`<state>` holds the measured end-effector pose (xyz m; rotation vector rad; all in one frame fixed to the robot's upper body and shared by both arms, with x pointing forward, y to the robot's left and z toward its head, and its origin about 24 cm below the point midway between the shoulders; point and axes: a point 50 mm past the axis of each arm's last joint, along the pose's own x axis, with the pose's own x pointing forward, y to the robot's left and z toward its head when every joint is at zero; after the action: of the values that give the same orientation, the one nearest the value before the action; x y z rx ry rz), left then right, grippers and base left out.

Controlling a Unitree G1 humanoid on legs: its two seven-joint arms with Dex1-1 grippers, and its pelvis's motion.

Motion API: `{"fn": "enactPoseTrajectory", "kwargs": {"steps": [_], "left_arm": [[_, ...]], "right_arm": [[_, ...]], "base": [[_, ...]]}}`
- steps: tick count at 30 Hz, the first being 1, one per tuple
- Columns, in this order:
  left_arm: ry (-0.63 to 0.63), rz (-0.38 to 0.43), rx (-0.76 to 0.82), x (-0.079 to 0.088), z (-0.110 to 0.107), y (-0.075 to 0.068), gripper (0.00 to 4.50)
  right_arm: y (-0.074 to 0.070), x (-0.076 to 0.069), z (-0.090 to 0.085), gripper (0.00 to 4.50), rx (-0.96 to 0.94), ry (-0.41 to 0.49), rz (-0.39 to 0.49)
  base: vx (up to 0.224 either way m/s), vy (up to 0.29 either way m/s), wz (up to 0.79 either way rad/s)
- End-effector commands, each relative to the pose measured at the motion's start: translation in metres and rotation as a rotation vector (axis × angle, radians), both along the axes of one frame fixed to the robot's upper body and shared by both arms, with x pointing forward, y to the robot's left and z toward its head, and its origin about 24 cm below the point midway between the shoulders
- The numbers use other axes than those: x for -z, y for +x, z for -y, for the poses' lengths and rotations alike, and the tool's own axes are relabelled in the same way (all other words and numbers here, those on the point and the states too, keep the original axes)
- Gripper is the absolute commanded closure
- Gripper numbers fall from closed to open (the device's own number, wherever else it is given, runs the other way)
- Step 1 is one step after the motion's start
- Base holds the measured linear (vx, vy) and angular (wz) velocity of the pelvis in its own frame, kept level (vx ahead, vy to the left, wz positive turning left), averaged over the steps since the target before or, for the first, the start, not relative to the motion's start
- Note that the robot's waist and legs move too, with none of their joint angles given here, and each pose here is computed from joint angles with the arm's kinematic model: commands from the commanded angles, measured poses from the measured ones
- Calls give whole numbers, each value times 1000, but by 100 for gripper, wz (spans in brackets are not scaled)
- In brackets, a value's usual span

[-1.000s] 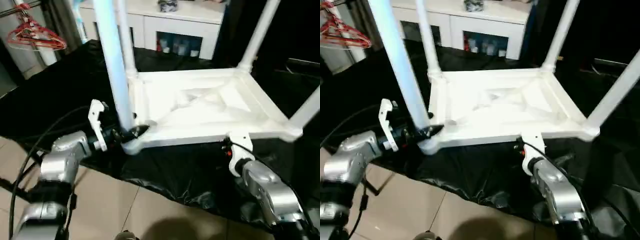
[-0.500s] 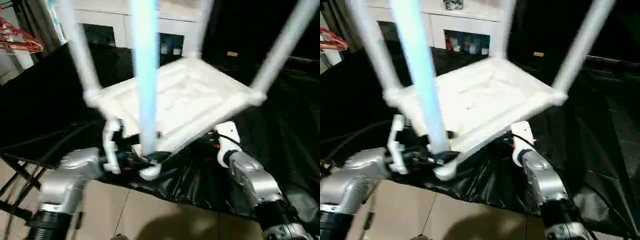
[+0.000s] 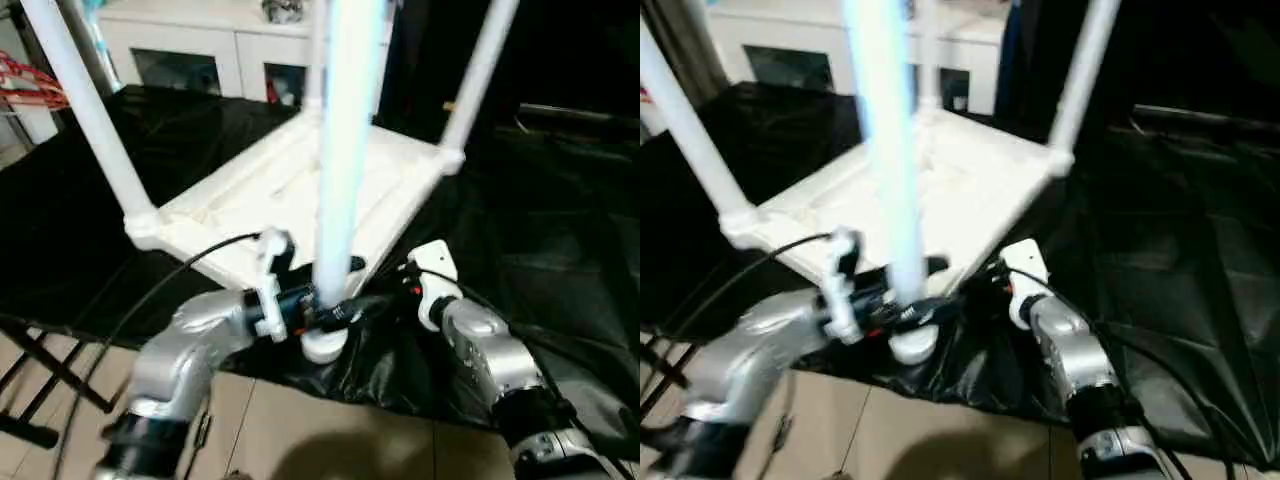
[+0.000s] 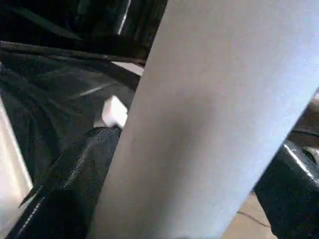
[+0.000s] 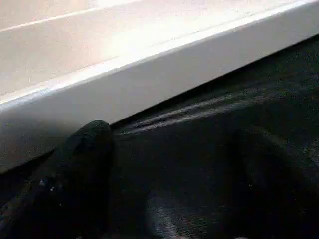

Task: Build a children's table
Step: Rotate table base

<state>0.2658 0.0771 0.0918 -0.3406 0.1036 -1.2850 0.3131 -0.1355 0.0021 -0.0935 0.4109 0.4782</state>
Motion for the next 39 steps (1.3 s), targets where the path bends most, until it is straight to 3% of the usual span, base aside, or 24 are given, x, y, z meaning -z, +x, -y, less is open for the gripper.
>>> {"fn": "enactPoseTrajectory", "kwargs": {"steps": [1,12,20,26,30,39], "left_arm": [[-24,52,76,-10,25,-2,8],[-14,103,-13,-10,40,10,8],[-47,92,-86,-10,49,15,8],[-22,112,-125,-9,55,19,8],[29,156,-116,-7,36,22,8],[69,130,-103,6,-3,13,8]], "right_arm": [[-4,2,-31,0,-125,52,-16],[1,4,-34,0,-119,41,1],[1,5,-32,0,-122,62,8],[5,0,-23,0,-63,66,50],[4,-11,1,0,16,77,118],[-10,-30,27,0,59,82,209]], "base": [[0,0,0],[0,0,0],[0,0,0],[0,0,0],[0,0,0],[0,0,0]]}}
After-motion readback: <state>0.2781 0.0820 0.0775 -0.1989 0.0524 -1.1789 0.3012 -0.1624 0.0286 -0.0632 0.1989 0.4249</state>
